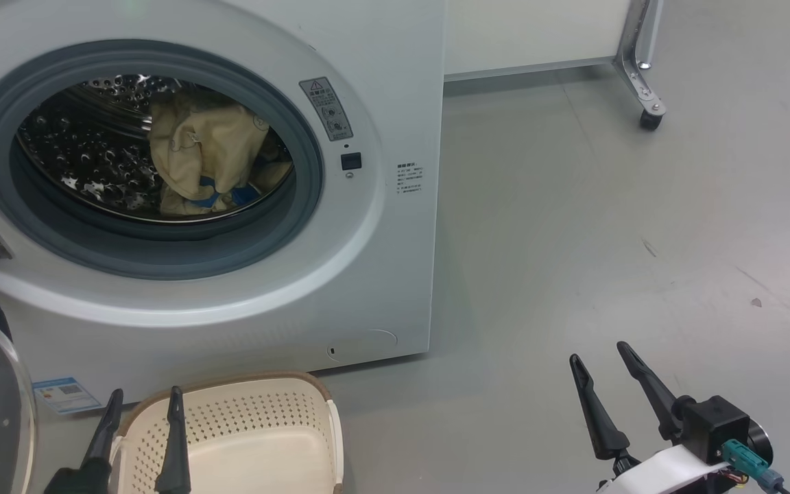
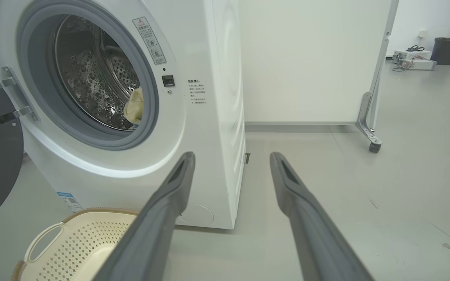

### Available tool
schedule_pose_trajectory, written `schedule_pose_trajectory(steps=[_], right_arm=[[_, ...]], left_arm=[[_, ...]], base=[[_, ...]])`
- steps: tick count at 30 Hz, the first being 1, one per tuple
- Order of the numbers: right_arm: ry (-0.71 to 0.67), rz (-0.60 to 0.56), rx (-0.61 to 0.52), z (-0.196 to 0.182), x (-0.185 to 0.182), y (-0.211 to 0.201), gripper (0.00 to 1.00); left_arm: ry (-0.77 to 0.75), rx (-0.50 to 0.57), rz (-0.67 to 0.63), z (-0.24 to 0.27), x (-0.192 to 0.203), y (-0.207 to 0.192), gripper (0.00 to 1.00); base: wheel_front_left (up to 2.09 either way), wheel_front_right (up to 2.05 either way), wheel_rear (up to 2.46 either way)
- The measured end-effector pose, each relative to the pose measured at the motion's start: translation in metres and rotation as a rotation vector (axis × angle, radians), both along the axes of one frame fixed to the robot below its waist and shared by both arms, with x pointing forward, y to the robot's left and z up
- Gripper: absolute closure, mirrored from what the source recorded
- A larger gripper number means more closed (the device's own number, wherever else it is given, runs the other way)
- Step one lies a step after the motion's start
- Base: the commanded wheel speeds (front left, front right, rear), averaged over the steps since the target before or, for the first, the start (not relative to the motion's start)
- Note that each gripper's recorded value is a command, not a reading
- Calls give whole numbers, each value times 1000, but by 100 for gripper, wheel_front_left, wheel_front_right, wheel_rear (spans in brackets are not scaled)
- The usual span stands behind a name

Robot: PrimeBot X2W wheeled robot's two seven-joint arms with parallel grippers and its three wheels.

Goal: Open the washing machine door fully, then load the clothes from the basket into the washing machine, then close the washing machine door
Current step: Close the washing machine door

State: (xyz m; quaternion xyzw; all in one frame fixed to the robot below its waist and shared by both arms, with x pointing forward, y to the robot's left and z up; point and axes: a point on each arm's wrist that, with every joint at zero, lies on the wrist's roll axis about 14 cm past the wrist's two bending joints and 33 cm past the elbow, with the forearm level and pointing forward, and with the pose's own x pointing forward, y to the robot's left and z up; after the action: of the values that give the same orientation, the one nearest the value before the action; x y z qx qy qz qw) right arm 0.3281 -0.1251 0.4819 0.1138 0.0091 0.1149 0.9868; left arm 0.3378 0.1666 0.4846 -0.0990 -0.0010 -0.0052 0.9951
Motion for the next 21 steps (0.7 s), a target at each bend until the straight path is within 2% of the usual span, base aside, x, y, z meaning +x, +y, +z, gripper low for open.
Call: schedule_pose_trajectory(steps=[11,21], right_arm=[[-13,-3,-1,4,1,0,0],[-2,1,0,1,-3,2,0]], left_arm=[[7,25,33,-1,-6,6,0],[-2,28,36,3,-6,7,0]], base=[[-14,14,0],[-53,53,0]])
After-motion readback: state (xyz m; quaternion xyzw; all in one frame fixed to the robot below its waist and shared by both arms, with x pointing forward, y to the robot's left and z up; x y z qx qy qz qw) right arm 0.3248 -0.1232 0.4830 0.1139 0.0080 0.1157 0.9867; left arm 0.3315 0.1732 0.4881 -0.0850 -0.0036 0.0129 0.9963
